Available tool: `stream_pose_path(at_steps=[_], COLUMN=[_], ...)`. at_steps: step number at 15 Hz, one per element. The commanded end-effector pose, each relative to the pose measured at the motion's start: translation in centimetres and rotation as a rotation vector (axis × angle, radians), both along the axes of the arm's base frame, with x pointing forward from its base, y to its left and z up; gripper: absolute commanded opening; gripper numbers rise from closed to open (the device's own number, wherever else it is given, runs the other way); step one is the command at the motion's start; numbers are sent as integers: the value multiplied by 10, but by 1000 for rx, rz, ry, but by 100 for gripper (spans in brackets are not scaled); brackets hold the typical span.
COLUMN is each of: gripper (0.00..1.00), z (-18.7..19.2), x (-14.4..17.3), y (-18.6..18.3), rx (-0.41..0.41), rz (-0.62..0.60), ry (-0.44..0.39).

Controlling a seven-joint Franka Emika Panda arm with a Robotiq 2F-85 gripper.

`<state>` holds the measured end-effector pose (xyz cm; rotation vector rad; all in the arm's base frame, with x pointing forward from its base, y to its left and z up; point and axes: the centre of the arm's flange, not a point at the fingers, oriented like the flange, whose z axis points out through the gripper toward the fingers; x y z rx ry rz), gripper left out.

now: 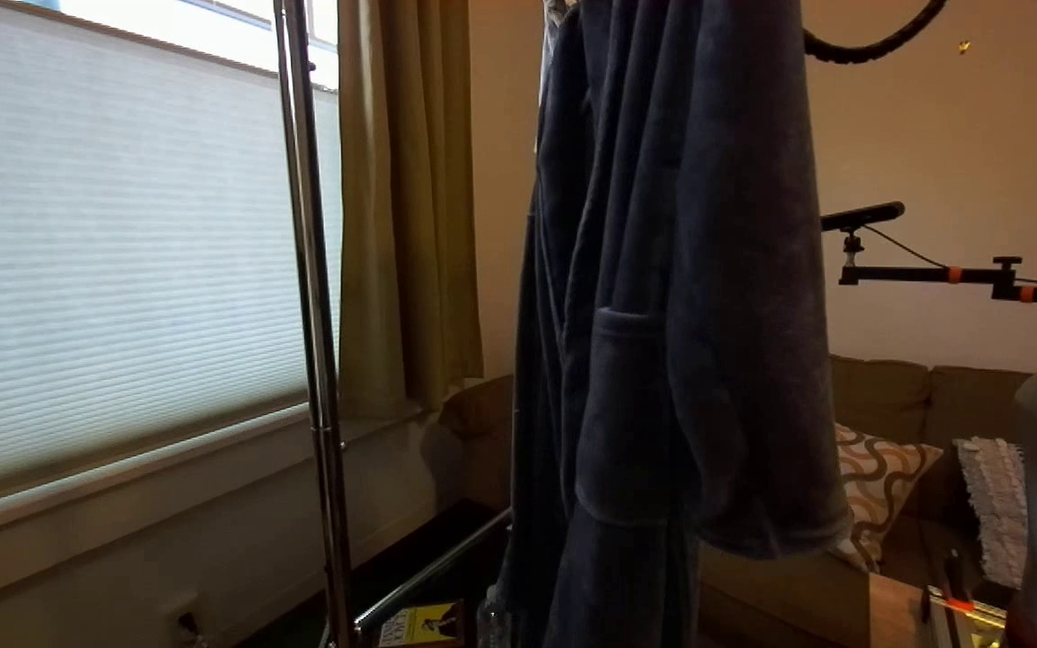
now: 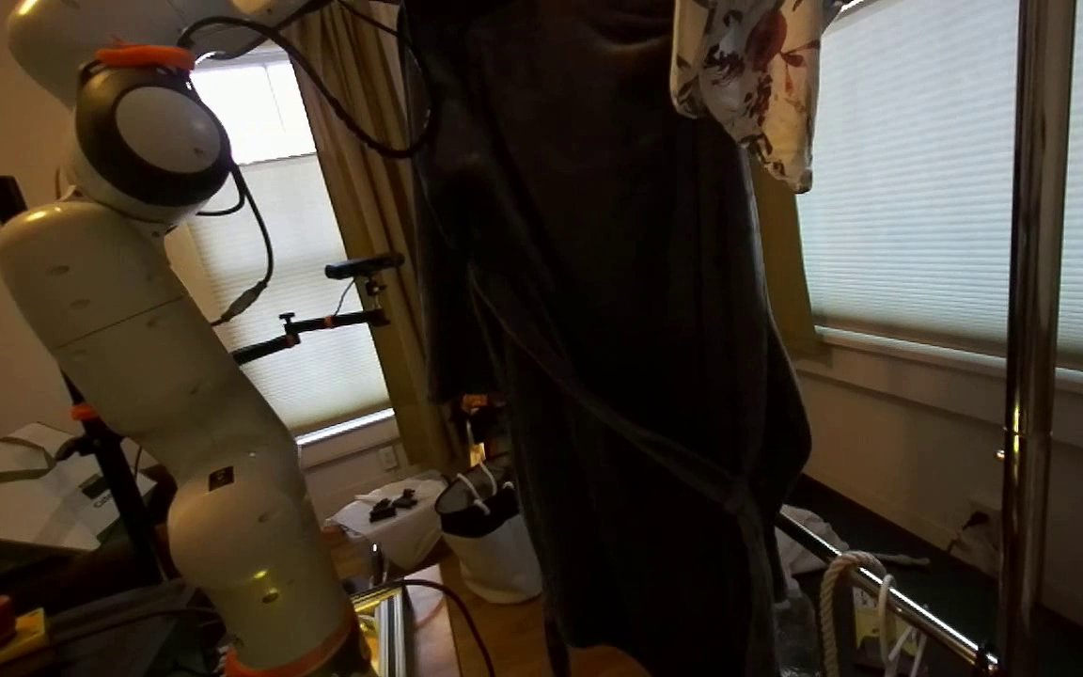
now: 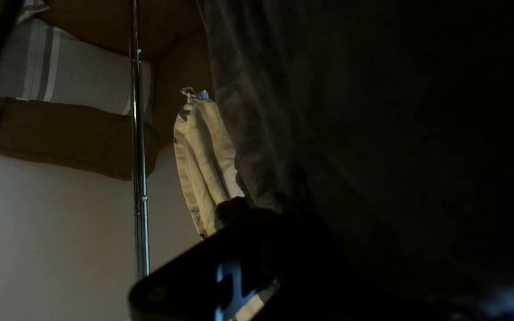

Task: Move the robe from the top to the bottom of the clothing rack

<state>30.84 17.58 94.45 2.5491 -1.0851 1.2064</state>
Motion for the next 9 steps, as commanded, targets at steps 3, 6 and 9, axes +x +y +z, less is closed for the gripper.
stream_pose_path(at_steps=[3,6,9], gripper=[2,2,3], z=[-84,-124,-191], x=[-64,-82,-67], y=[33,34,21], rx=[56,120,234], rz=[152,132,99], ry=[168,309,460])
